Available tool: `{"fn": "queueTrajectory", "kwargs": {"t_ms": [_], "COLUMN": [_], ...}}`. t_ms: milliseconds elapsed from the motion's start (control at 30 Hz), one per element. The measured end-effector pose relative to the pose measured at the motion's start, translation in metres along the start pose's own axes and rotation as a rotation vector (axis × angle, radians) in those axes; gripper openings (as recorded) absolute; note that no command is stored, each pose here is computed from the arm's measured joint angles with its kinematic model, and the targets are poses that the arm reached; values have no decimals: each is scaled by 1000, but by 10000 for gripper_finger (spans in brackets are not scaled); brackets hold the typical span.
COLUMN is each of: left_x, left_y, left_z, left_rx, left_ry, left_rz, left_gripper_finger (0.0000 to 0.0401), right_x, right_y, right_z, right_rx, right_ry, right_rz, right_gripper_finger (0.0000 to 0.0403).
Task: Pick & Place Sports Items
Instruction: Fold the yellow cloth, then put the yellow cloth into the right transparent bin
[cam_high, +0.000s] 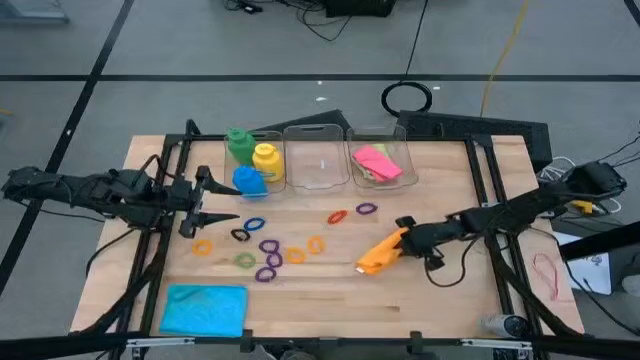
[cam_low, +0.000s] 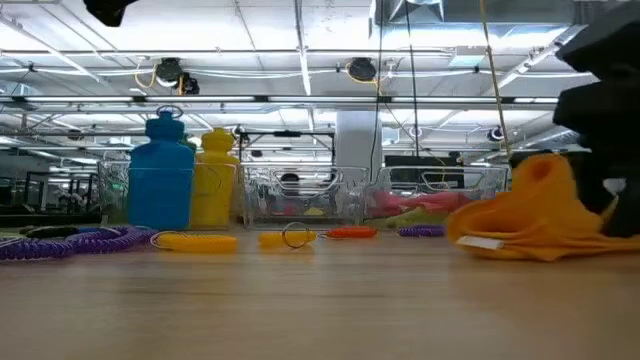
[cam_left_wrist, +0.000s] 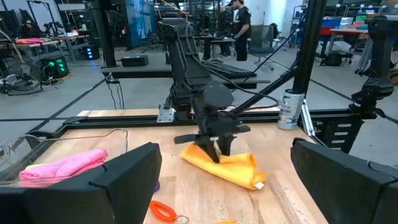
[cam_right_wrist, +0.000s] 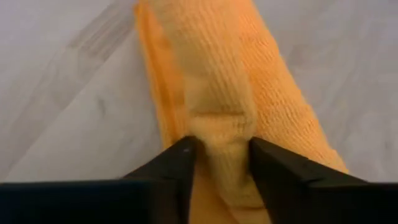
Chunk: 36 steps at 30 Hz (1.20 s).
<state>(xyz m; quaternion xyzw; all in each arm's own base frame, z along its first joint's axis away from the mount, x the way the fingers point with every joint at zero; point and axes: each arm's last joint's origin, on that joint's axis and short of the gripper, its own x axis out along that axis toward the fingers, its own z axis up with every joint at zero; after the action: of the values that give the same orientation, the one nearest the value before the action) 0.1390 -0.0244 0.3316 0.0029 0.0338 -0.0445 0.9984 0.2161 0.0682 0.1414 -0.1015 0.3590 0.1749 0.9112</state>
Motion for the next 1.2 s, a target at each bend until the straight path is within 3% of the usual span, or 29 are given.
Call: {"fn": "queueTrajectory", "kwargs": {"t_ms": [400,533,700,967,1200], "left_x": [0,0,0,0,0], "left_y": [0,0,0,0,0], "left_z": [0,0,0,0,0], "left_rx": [0,0,0,0,0], "left_ry": [0,-1,0,0,0], "left_rz": [1,1,0,0,0], "left_gripper_finger": [296,296,296,296,296], "right_x": [-11,-26,-50,-66,-54], "right_y": [9,10,-1,-28,-43], "right_z": [20,30,44,63,35], "right_rx": [-29,46,150,252,266], "right_ry": [-208,-305,-380,-51,355], "right_rz": [14,38,21,-54,-65], "right_gripper_finger": [241,251,234,210,201]}}
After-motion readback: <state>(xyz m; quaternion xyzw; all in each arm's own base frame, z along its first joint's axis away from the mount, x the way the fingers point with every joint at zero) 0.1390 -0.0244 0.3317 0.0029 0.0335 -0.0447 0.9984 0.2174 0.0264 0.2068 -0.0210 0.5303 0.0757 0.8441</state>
